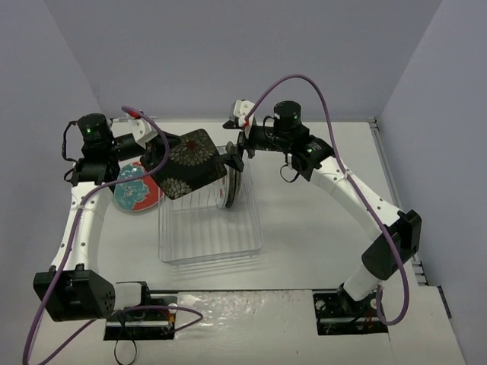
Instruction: Load the plates into the dish rack
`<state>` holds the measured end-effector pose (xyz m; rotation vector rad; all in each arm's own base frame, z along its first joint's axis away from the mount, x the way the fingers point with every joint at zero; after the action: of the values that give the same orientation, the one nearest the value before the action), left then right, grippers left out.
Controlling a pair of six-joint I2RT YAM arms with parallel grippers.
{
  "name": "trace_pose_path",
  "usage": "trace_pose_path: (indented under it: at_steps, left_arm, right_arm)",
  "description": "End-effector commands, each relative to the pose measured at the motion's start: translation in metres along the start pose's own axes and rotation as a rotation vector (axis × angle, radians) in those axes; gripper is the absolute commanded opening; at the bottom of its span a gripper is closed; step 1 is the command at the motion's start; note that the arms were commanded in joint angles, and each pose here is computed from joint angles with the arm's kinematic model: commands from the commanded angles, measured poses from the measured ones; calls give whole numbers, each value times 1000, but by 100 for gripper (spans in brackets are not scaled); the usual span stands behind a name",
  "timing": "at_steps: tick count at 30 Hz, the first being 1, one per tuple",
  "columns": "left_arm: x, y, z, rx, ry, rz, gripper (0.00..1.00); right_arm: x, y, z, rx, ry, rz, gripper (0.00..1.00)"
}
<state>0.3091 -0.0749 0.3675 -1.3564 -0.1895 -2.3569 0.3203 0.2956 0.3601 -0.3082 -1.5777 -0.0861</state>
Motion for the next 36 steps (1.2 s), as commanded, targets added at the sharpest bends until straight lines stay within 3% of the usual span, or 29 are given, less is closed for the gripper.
trace_pose_path:
  at_steps: [1, 8, 15, 16, 21, 24, 28, 30, 31, 32, 33, 34, 36]
  left_arm:
    - [51, -6, -8, -100, 293, -128, 0]
    - [51, -10, -25, -122, 336, -126, 0]
    - [49, -6, -24, -125, 311, -119, 0]
    - [48, -6, -23, -126, 309, -119, 0]
    - [55, 3, -30, -157, 316, -145, 0]
    - [55, 5, -31, -155, 320, -141, 0]
    - [55, 8, -25, -109, 269, -119, 2]
    - [56, 9, -18, -67, 265, -103, 39]
    - [55, 9, -16, -55, 258, -95, 45]
    - [56, 9, -14, -44, 248, -90, 61]
    - [57, 8, -12, -32, 239, -85, 84]
    - [60, 8, -9, -13, 238, -82, 97]
    - [62, 7, -2, 45, 218, -65, 97]
  right_arm:
    - [27, 11, -1, 54, 11, -80, 98]
    - [20, 38, -7, 31, 15, -74, 97]
    - [4, 62, 10, 144, 54, -32, 90]
    - [2, 65, 13, 146, 52, -27, 86]
    - [1, 73, 17, 154, 45, -44, 45]
    - [2, 74, 18, 153, 44, -53, 4]
    - [3, 70, 12, 81, 27, -61, 0]
    - [10, 63, 5, -15, -6, -83, 0]
    - [13, 60, 5, -30, -16, -94, 0]
    - [16, 56, 2, -71, -19, -101, 0]
    - [20, 51, -2, -128, -20, -108, 0]
    - [24, 46, -5, -176, -25, -115, 0]
    - [33, 38, -7, -230, -38, -132, 0]
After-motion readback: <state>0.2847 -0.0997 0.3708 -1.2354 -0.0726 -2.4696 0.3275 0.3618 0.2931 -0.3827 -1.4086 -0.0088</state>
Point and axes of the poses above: each gripper's point midway between its finger pads, its own y axis out along the fingers, its own z axis along the line the jaws close on, x = y × z, the point moved 7 cm from there along -y, back along the fingers, and after that the axes turned 13 degrees about y, right-handed, at the moved point
